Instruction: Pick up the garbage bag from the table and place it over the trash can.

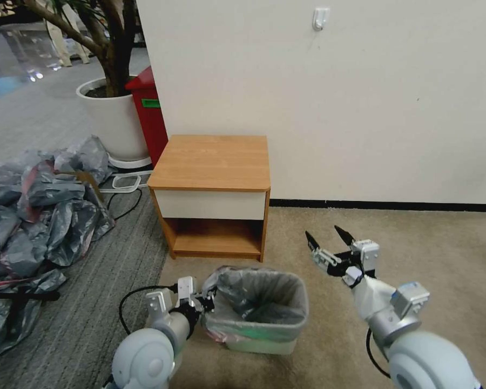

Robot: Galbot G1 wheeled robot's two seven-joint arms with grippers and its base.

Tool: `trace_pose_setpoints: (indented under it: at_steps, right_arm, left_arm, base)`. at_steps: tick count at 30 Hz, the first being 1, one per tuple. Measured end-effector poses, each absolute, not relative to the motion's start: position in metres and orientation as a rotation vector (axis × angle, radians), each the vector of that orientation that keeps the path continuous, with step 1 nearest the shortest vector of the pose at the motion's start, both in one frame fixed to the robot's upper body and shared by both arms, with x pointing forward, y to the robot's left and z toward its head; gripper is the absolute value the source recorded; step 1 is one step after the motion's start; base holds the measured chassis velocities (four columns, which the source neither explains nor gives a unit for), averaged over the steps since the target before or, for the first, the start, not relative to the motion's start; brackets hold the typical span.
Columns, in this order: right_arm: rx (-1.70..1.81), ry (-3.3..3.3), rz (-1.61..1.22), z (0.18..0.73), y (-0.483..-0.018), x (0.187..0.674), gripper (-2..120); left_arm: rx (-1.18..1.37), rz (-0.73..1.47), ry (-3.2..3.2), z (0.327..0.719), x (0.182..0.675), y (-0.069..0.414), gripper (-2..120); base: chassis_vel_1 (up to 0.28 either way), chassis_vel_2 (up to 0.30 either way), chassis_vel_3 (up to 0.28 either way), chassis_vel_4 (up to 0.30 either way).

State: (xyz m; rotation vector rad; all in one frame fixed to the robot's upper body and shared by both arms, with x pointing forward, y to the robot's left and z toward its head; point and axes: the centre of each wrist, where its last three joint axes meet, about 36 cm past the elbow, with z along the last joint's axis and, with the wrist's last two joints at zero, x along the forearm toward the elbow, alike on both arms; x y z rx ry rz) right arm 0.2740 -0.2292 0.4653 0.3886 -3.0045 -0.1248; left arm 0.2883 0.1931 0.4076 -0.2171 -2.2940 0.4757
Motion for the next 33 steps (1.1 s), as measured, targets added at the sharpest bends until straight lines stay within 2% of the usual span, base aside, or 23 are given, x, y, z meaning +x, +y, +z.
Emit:
trace_pose_setpoints:
  at_steps: [8, 10, 11, 15, 16, 18, 21, 23, 25, 31, 33]
  right_arm:
    - [0.378, -3.005, -0.161, 0.464, -0.22, 0.274, 100]
    - [0.379, -3.001, -0.163, 0.463, -0.219, 0.273, 100]
    - [0.379, -3.001, -0.163, 0.463, -0.219, 0.273, 100]
    - [0.376, -2.99, -0.16, 0.462, -0.219, 0.272, 100]
    - [0.376, -2.99, -0.16, 0.462, -0.219, 0.272, 100]
    - [0.376, -2.973, -0.152, 0.462, -0.22, 0.272, 100]
    - [0.373, -2.969, -0.15, 0.462, -0.221, 0.271, 100]
    - [0.364, -2.965, -0.159, 0.463, -0.221, 0.269, 100]
    - [0.359, -2.963, -0.163, 0.463, -0.221, 0.268, 100]
    - [0.32, -2.955, -0.207, 0.461, -0.222, 0.259, 100]
    - [0.31, -2.959, -0.219, 0.46, -0.222, 0.258, 100]
  left_arm:
    - [-0.211, 0.429, -2.314, 0.394, 0.289, 0.187, 7]
    - [-0.221, 0.414, -2.318, 0.393, 0.287, 0.184, 14]
    - [-0.221, 0.414, -2.318, 0.393, 0.287, 0.184, 14]
    - [-0.22, 0.385, -2.321, 0.39, 0.281, 0.182, 32]
    - [-0.22, 0.385, -2.321, 0.39, 0.281, 0.182, 32]
    - [-0.221, 0.383, -2.321, 0.39, 0.279, 0.182, 42]
    - [-0.22, 0.383, -2.328, 0.392, 0.277, 0.183, 49]
    - [-0.22, 0.383, -2.35, 0.398, 0.276, 0.186, 61]
    - [-0.221, 0.383, -2.358, 0.401, 0.275, 0.188, 64]
    - [-0.253, 0.425, -2.476, 0.425, 0.267, 0.216, 89]
    - [-0.266, 0.436, -2.51, 0.429, 0.264, 0.221, 93]
  base:
    - [0.0, 0.0, 0.0, 0.0]
    - [0.0, 0.0, 0.0, 0.0]
    - [0.0, 0.0, 0.0, 0.0]
    - [0.0, 0.0, 0.0, 0.0]
    - [0.0, 0.0, 0.0, 0.0]
    - [0.0, 0.0, 0.0, 0.0]
    - [0.0, 0.0, 0.0, 0.0]
    - [0.0, 0.0, 0.0, 0.0]
    - [0.0, 0.0, 0.0, 0.0]
    - [0.0, 0.0, 0.0, 0.0]
    - [0.0, 0.0, 0.0, 0.0]
